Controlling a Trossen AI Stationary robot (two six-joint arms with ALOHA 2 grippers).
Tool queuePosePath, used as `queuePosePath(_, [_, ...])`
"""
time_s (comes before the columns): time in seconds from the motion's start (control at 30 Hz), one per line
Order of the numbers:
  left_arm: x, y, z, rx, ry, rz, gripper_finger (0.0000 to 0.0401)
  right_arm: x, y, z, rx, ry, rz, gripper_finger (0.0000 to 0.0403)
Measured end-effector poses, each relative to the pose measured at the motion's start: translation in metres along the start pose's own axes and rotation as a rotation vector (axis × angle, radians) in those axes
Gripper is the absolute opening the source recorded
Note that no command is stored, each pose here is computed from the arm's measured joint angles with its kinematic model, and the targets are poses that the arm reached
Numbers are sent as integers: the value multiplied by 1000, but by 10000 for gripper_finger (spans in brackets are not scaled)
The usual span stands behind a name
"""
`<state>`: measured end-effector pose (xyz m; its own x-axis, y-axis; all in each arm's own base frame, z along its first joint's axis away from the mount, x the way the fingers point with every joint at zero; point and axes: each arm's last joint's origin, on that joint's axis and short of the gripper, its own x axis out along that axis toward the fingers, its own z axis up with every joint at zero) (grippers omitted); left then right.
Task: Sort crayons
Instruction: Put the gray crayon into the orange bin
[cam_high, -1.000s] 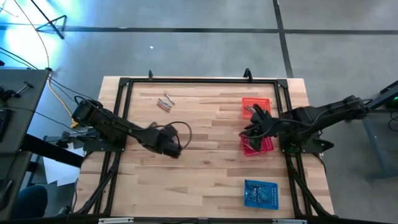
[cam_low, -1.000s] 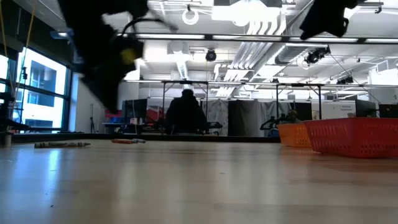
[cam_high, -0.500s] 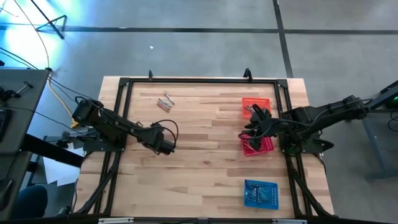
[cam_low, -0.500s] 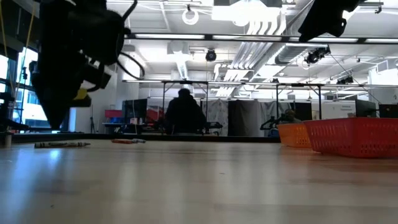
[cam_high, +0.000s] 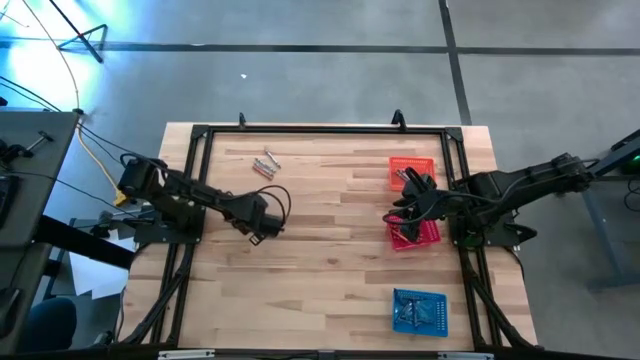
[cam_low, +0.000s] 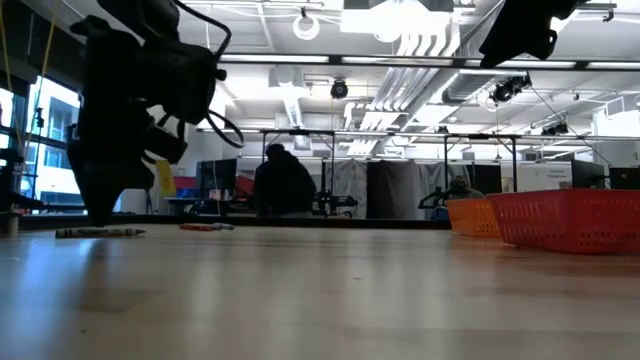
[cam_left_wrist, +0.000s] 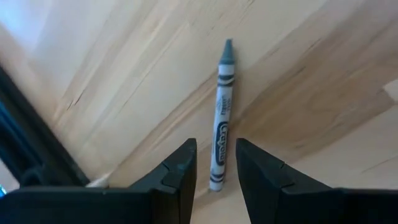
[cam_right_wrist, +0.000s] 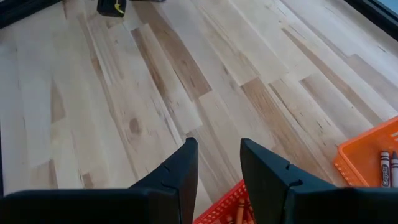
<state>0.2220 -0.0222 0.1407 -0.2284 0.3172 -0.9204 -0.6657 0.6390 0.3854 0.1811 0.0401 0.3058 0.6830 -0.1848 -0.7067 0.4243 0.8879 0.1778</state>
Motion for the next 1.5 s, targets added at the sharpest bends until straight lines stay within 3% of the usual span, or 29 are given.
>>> queuePosePath(0.43, [10, 17, 22, 129, 109, -72, 100, 0, 0, 0, 0, 0, 0, 114])
queuePosePath(0.63, [13, 17, 35, 184, 123, -234, 100, 0, 0, 0, -2, 3, -2, 114])
queuePosePath(0.87, [20, 24, 44, 163, 138, -321, 100, 0, 0, -1, -10, 4, -3, 114])
queuePosePath(1.07, [36, 29, 37, 112, 184, -386, 98, 0, -1, -2, -15, 14, -11, 114])
queuePosePath(1.2, [36, 29, 36, 110, 188, -385, 79, 0, -1, -2, -15, 14, -11, 114])
queuePosePath(1.4, [31, 30, 37, 83, 176, -417, 11, 0, -1, -2, -15, 14, -10, 114])
queuePosePath(1.5, [30, 30, 38, 67, 171, -420, 8, 0, -1, -2, -15, 14, -10, 114])
